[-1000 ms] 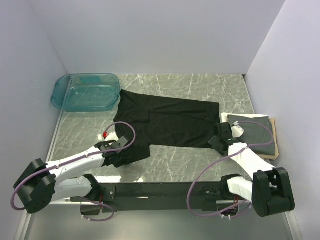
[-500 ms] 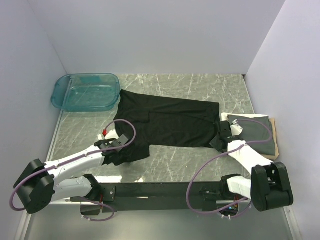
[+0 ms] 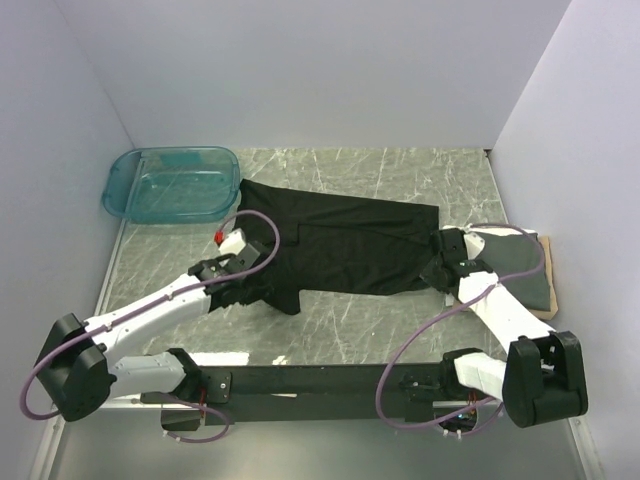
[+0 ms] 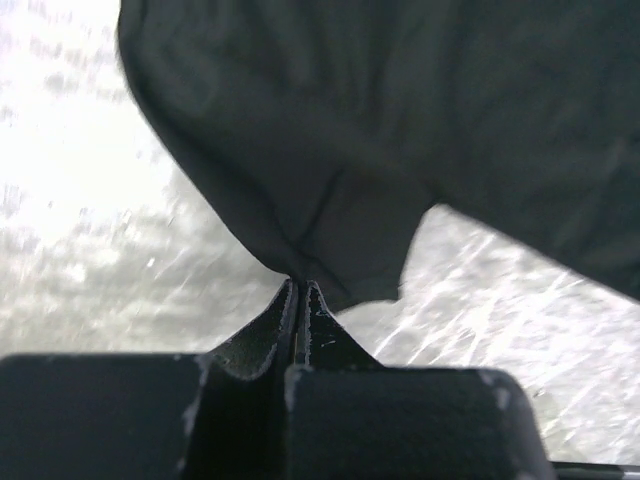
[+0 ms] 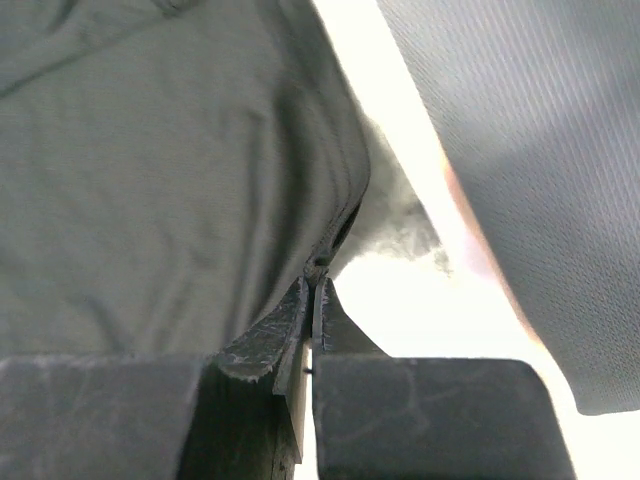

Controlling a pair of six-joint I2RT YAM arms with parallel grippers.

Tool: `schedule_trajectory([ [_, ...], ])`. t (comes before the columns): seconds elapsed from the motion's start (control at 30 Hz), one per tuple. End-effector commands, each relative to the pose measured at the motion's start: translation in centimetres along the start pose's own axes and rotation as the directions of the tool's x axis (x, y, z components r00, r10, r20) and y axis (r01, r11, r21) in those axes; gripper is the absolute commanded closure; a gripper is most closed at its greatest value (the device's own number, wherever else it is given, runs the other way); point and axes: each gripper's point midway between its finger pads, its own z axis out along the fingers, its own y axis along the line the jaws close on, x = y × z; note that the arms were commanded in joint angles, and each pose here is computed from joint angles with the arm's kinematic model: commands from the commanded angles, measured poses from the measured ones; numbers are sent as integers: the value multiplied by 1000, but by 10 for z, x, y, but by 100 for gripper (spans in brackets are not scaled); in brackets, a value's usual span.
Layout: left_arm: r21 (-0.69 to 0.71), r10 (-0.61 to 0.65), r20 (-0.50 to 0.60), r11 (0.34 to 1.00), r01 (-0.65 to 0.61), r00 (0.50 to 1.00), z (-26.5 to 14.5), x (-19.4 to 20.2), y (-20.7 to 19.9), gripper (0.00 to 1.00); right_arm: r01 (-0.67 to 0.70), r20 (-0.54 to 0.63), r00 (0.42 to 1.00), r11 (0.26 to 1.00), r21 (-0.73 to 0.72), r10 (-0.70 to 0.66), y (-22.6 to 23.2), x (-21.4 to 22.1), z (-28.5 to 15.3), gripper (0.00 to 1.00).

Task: Fold and stack the t-shirts
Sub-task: Fold the tshirt

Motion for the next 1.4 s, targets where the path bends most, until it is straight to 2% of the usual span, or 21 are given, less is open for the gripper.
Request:
schedule_trajectory([
  [0.0, 60, 9, 66, 998, -13, 998, -5, -32, -26, 99, 32, 15, 999, 999, -16, -31, 12, -18, -8, 100],
  [0.2, 128, -31, 120, 992, 16, 992, -7, -76, -53, 99, 70, 20, 997, 997, -8, -70, 24, -34, -7, 100],
  [0.53, 147, -33, 201, 989, 3, 979, 3, -140, -82, 99, 99, 18, 995, 995, 14, -99, 46, -62, 2, 100],
  [1.0, 137, -26, 272, 990, -12, 962, 25, -203, -100, 99, 85, 13, 996, 996, 11, -85, 67, -96, 22, 100],
  [1.37, 107, 2, 277, 994, -33, 961, 57, -235, -105, 99, 79, 25, 997, 996, 33, -80, 78, -118, 37, 100],
])
